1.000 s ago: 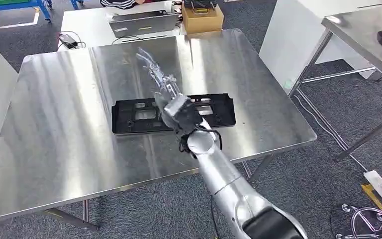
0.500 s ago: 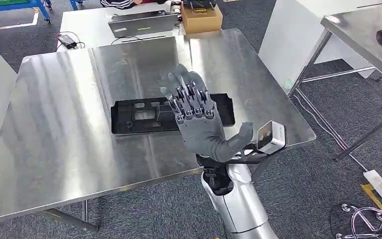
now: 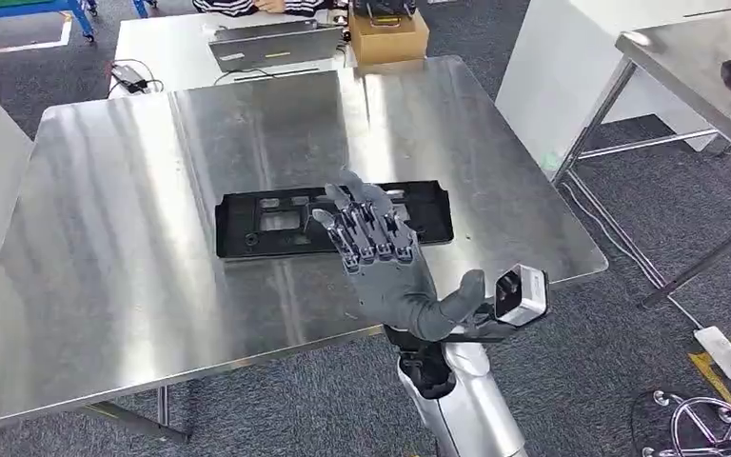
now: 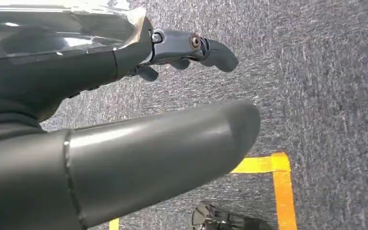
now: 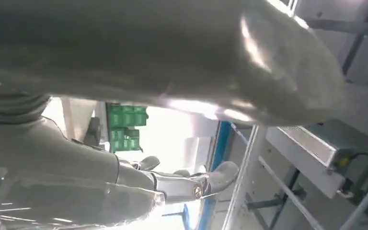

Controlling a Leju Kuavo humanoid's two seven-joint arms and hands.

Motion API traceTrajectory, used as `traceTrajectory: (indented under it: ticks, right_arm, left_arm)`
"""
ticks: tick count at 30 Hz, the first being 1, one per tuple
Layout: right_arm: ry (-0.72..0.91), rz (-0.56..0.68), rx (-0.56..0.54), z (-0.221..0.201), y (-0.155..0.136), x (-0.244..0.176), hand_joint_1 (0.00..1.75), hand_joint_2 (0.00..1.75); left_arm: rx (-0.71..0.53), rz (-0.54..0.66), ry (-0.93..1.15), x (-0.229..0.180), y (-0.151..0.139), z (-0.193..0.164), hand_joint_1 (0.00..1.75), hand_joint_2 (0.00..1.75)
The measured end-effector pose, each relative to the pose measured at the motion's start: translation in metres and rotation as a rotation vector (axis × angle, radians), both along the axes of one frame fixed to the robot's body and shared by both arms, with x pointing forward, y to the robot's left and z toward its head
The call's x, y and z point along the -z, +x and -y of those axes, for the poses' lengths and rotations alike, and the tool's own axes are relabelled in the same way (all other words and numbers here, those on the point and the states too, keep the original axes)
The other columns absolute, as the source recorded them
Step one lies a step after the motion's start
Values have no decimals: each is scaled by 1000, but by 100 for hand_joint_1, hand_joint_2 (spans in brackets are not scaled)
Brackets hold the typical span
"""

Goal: Take the parts from the cabinet and place them on the table.

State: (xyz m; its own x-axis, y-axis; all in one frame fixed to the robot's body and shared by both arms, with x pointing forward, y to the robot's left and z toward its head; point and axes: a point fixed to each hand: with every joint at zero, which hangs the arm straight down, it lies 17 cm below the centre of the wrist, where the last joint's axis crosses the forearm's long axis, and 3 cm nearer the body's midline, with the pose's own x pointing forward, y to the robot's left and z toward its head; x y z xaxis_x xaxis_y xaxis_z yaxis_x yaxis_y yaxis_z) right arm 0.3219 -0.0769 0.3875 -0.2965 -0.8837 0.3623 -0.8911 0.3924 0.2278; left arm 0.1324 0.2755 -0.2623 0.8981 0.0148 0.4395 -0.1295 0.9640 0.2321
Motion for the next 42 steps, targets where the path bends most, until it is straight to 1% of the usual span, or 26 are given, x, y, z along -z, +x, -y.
traceTrajectory:
  ticks: [7, 8, 21, 24, 30, 33, 36, 42]
  right_arm:
    - [-51, -71, -1, -5, 13, 29, 0, 0]
    - [-55, -79, -2, -6, 15, 32, 0, 0]
    - [-102, -162, 19, -16, 31, 60, 0, 0]
    - [-105, -184, 17, -20, 35, 68, 0, 0]
    - [-118, -212, 14, -24, 39, 77, 0, 0]
    - [-145, -239, 39, -25, 44, 88, 0, 0]
    - [-208, -278, 89, -32, 52, 106, 0, 0]
    - [-236, -305, 96, -38, 53, 119, 0, 0]
  left_arm:
    - [-4, 5, -10, 0, 0, 0, 0, 0]
    - [-5, 6, -5, 0, 0, -5, 0, 0]
    - [-11, 6, 4, 1, -3, -17, 0, 0]
    - [-12, 8, 10, 1, -2, -24, 0, 0]
    - [-11, 5, 13, 1, -4, -27, 0, 0]
    - [-13, 1, 21, 1, -4, -29, 0, 0]
    - [-14, 1, 24, 1, -5, -28, 0, 0]
    - [-14, 2, 26, 1, -5, -26, 0, 0]
